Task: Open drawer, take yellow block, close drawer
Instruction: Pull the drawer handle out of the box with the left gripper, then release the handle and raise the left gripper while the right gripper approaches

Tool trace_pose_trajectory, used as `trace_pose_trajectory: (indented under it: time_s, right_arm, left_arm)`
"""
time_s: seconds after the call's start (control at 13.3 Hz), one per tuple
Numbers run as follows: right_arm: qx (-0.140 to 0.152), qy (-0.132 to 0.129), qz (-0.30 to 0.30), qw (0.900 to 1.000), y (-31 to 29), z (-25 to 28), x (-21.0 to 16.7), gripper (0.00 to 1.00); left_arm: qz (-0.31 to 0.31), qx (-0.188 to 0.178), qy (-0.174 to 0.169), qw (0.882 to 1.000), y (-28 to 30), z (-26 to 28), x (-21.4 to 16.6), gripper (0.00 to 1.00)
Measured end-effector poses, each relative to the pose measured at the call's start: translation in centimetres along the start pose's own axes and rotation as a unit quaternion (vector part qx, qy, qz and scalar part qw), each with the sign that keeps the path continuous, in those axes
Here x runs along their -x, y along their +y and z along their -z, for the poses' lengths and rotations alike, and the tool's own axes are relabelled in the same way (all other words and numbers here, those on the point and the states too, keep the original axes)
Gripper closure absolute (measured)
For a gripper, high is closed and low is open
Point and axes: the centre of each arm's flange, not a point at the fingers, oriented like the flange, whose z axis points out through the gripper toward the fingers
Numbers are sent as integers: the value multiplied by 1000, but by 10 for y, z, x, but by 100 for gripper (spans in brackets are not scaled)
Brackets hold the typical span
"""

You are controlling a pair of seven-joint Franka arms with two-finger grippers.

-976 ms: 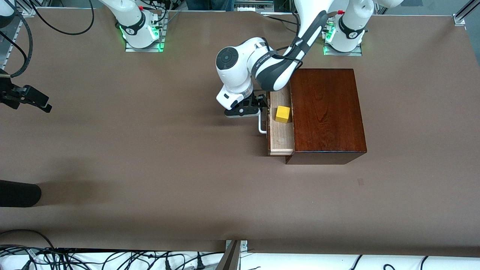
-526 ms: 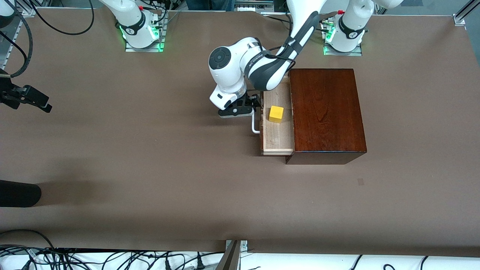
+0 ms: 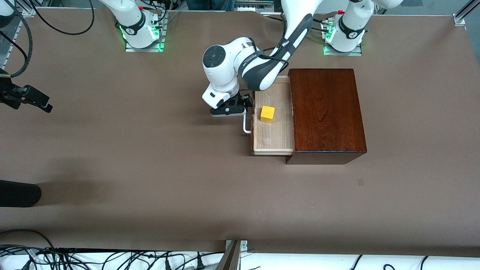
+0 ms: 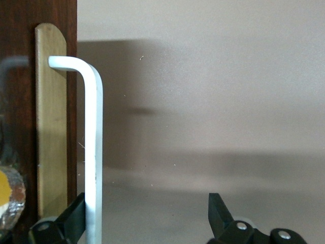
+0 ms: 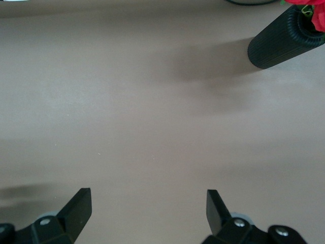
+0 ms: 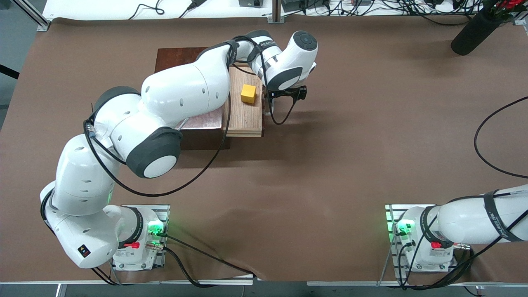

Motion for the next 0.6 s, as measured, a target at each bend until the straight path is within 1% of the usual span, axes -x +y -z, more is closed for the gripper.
trace_pose_trajectory:
  time_s: [0.15,0.38,0.6]
  right_arm:
    - [0,0,0,1000,0,0,0,0]
    - [-2,0,2,1000,-3,0,0,0]
    - [-16,-1,6,1000,-13,0,1,0]
  left_arm:
    - [0,2,1,1000,2,8,0,0]
    - [1,-5,-3,1000,1,27,1,0]
    - [7,-23,-15,1000,-14,62,2,0]
